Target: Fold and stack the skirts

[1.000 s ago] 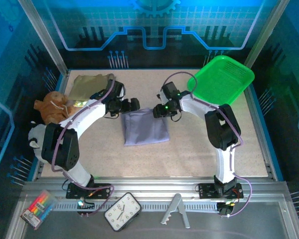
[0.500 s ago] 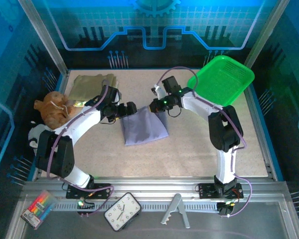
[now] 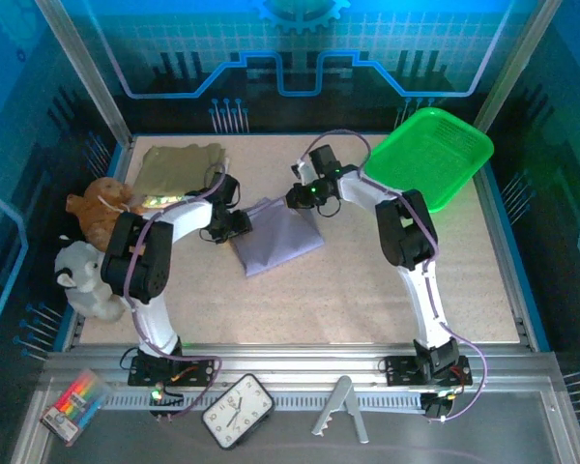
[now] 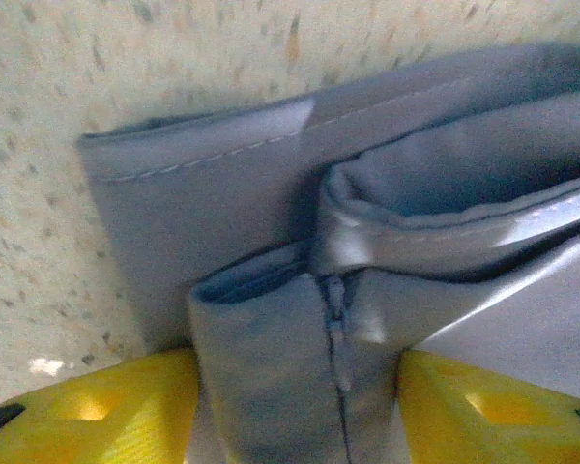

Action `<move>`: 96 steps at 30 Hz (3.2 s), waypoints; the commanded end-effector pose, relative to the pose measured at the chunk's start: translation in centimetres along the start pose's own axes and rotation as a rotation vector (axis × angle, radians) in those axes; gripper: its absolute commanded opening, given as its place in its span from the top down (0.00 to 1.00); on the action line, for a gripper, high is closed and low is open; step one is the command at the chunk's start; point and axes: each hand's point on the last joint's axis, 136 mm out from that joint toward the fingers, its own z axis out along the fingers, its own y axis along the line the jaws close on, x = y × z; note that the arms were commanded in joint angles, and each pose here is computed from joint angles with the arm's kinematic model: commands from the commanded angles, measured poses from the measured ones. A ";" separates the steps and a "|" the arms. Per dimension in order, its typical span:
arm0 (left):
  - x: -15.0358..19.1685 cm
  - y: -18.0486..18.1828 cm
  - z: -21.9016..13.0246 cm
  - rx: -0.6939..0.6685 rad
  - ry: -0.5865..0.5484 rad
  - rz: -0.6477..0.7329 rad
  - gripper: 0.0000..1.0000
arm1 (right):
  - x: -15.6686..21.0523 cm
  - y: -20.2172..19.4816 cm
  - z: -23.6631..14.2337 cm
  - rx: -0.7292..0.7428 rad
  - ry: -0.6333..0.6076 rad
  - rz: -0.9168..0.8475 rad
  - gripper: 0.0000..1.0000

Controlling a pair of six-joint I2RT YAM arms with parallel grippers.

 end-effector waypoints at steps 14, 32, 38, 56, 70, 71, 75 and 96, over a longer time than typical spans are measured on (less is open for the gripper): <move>3.0 -1.1 -3.5 0.188 0.037 -0.213 0.25 | 3.3 4.7 -4.9 0.219 0.062 -0.017 0.79; 4.4 -1.1 -0.3 0.227 0.097 -0.266 0.33 | 11.7 -1.0 1.8 0.304 0.325 0.282 1.00; 4.7 -0.9 0.8 0.224 0.110 -0.250 0.35 | 12.7 -1.4 2.4 0.282 0.339 0.326 1.00; 2.9 3.7 -1.2 -0.106 -0.011 -0.090 0.67 | 14.0 -0.8 0.0 0.238 0.224 0.520 0.97; 3.4 -6.5 -6.8 0.328 -0.003 -0.124 0.65 | 14.5 -0.2 -0.1 0.201 0.178 0.589 0.96; 3.8 -6.9 -6.3 0.339 0.014 -0.138 0.70 | 14.4 -0.2 -0.1 0.201 0.175 0.589 0.96; 4.5 -6.4 -4.1 0.295 0.041 -0.177 0.86 | 14.3 -0.3 -0.2 0.204 0.169 0.592 0.95; 3.1 -1.0 -4.1 0.185 -0.017 -0.028 0.48 | 15.1 -1.0 -0.5 0.224 0.162 0.628 0.94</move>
